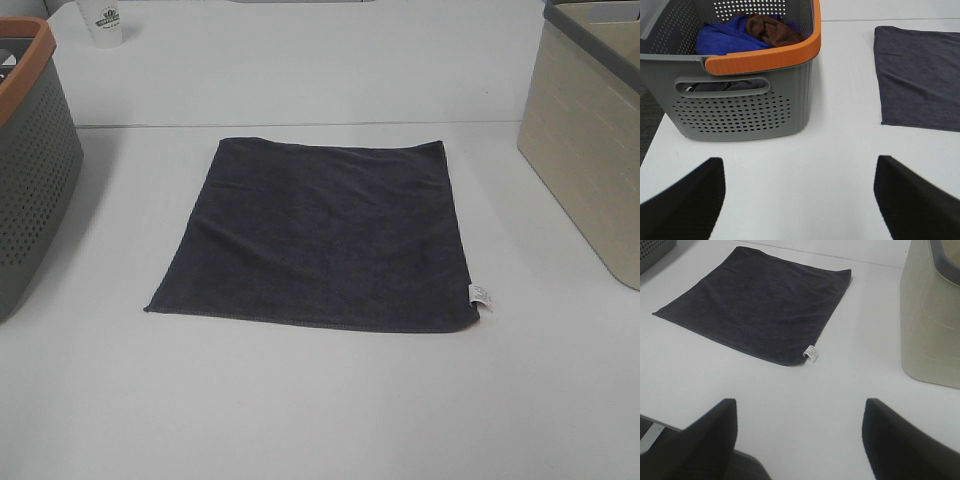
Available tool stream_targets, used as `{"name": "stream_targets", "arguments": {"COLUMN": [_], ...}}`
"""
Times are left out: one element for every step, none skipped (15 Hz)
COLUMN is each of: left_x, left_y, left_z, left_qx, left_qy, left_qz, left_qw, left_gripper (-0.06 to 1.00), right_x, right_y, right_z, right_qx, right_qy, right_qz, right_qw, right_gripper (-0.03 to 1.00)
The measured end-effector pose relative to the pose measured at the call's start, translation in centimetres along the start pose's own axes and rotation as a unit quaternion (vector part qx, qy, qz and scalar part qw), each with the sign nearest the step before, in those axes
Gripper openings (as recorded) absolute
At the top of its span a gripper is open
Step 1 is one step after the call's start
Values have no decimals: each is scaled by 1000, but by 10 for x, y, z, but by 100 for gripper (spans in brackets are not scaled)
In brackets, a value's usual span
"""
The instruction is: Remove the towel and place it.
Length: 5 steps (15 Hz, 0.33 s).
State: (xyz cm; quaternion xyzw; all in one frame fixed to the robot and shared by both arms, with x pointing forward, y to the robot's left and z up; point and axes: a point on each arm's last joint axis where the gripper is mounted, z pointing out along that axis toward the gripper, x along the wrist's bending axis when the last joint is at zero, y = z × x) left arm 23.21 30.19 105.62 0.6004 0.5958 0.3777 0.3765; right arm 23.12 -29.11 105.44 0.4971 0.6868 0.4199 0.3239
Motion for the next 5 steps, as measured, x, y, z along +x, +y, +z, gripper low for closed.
{"name": "stream_targets", "arguments": {"left_x": [0, 0, 0, 0, 0], "left_y": [0, 0, 0, 0, 0], "left_z": [0, 0, 0, 0, 0], "left_qx": [0, 0, 0, 0, 0], "left_qy": [0, 0, 0, 0, 0], "left_qz": [0, 0, 0, 0, 0], "left_qw": [1000, 1000, 1000, 1000, 1000], "left_gripper": [76, 76, 76, 76, 76], "right_x": [0, 0, 0, 0, 0], "right_y": [0, 0, 0, 0, 0], "right_z": [0, 0, 0, 0, 0], "right_qx": [0, 0, 0, 0, 0], "right_qy": [0, 0, 0, 0, 0], "right_qz": [0, 0, 0, 0, 0], "right_qw": [1000, 1000, 1000, 1000, 1000], "right_gripper": [69, 69, 69, 69, 69]}}
